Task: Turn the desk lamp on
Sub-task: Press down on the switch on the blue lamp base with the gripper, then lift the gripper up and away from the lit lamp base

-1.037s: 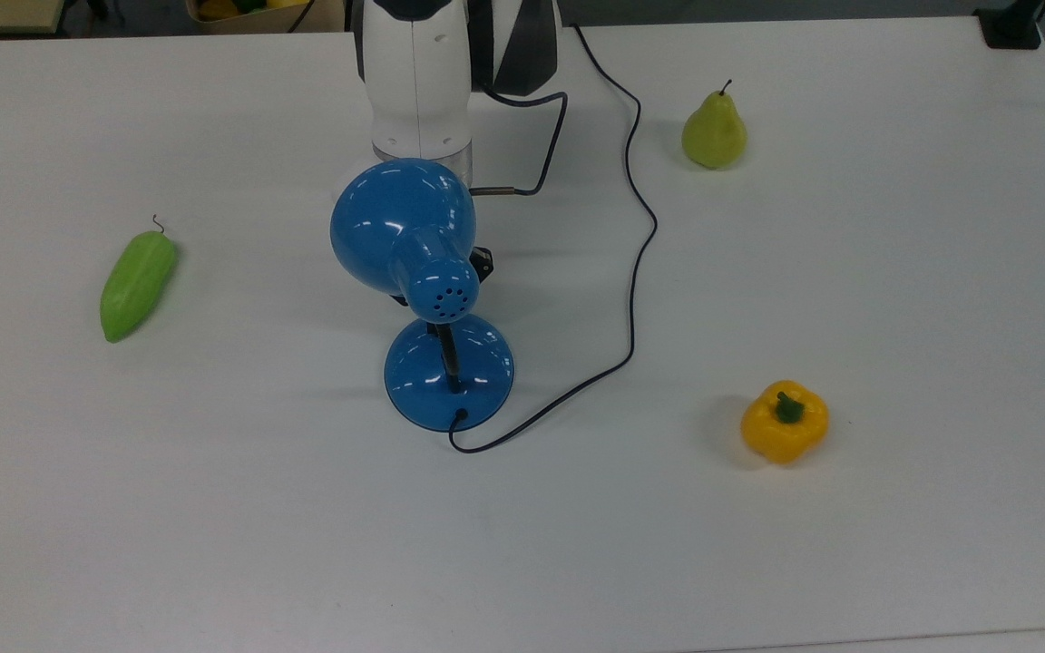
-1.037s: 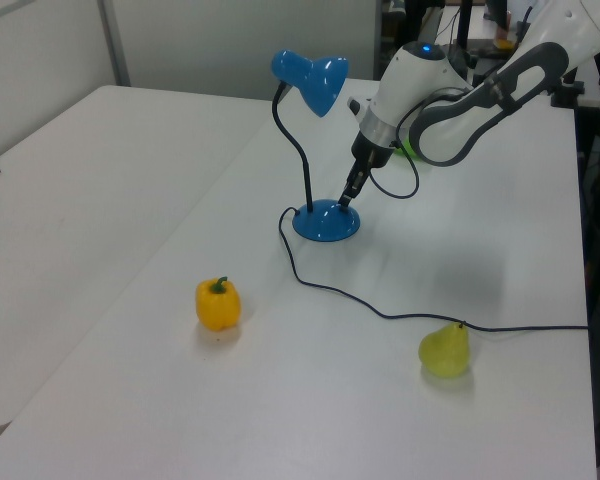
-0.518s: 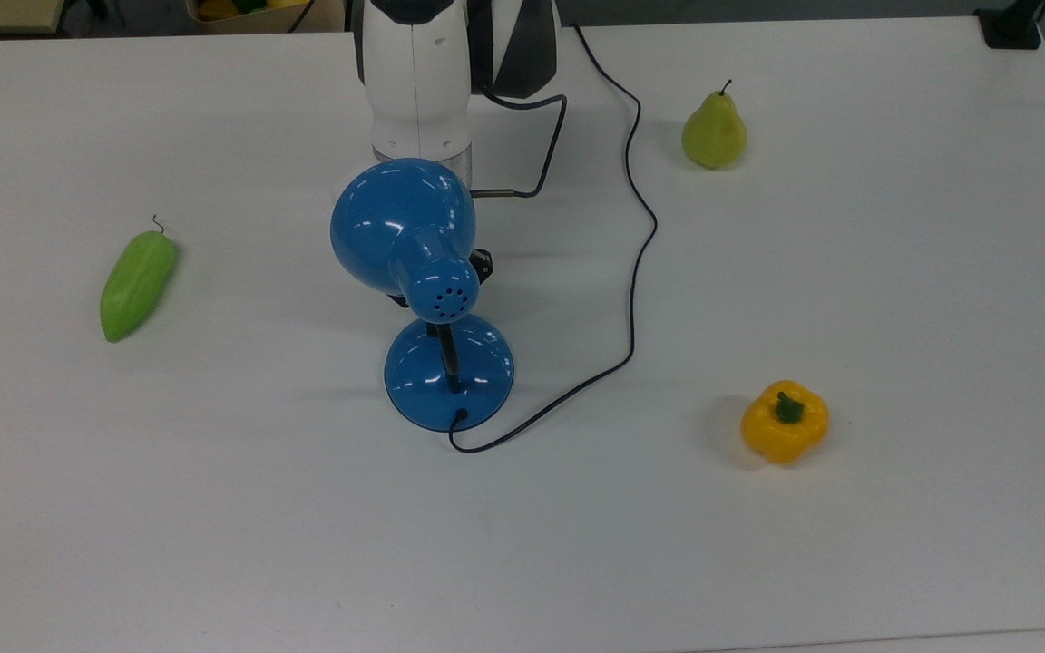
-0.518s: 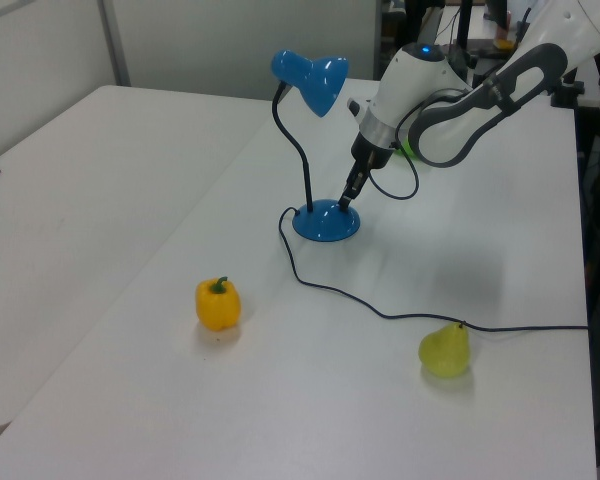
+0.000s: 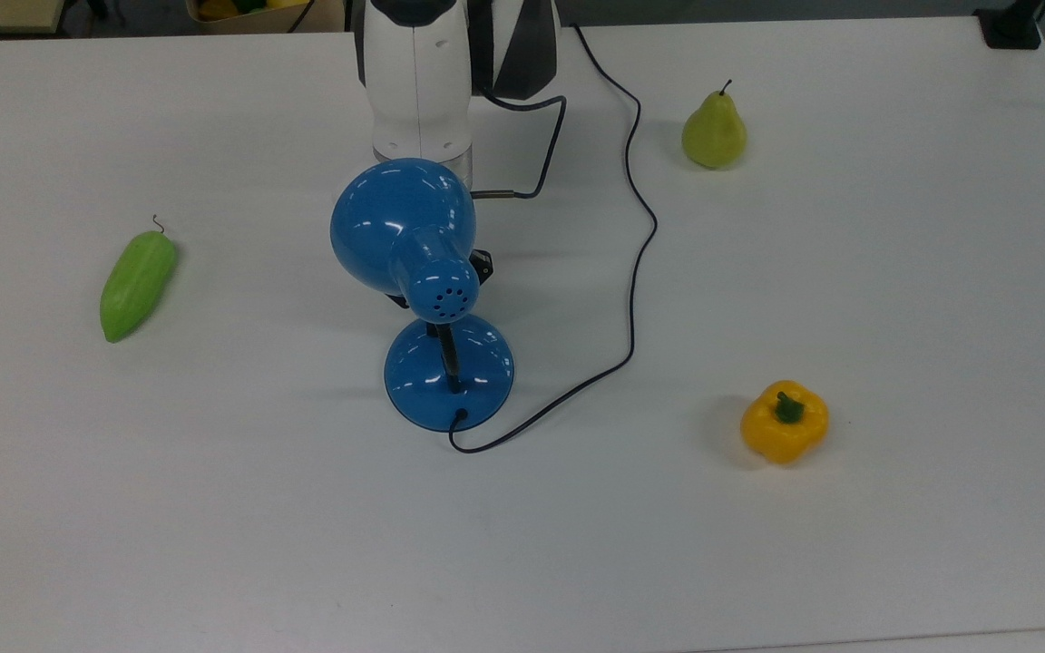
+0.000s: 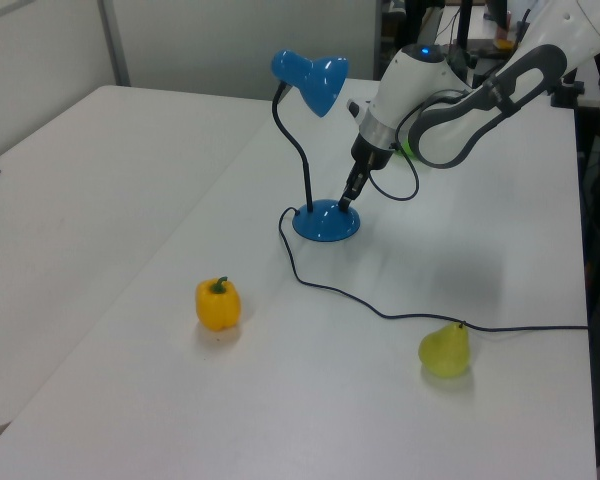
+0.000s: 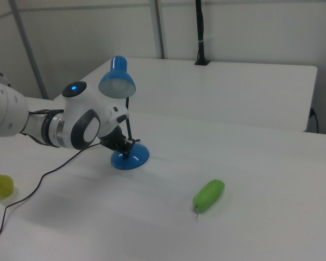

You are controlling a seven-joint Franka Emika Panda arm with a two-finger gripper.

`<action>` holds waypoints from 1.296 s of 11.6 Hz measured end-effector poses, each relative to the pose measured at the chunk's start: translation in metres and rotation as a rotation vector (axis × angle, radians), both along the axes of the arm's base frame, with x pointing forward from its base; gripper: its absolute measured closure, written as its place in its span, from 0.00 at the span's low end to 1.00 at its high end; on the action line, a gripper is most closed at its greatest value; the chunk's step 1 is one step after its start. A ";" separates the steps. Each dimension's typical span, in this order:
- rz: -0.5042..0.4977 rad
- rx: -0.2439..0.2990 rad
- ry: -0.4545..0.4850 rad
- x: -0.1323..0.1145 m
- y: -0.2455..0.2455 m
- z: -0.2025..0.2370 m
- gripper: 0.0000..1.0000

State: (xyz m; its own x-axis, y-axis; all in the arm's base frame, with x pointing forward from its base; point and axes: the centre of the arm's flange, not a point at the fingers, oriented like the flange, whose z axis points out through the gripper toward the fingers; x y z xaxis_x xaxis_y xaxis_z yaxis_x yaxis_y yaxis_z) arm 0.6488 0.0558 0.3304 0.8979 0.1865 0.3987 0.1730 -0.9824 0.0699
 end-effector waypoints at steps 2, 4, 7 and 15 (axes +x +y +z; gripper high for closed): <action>0.008 -0.008 -0.001 0.000 0.001 0.000 0.99; 0.011 -0.010 -0.004 0.000 0.001 -0.001 0.99; 0.017 -0.014 -0.010 0.001 0.001 -0.002 0.99; 0.030 -0.027 -0.020 0.002 0.002 0.002 0.99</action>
State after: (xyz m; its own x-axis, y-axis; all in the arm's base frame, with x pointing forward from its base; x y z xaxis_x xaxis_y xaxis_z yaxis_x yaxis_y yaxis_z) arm 0.6507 0.0581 0.3328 0.8839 0.2236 0.4107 0.2003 -0.9747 0.0996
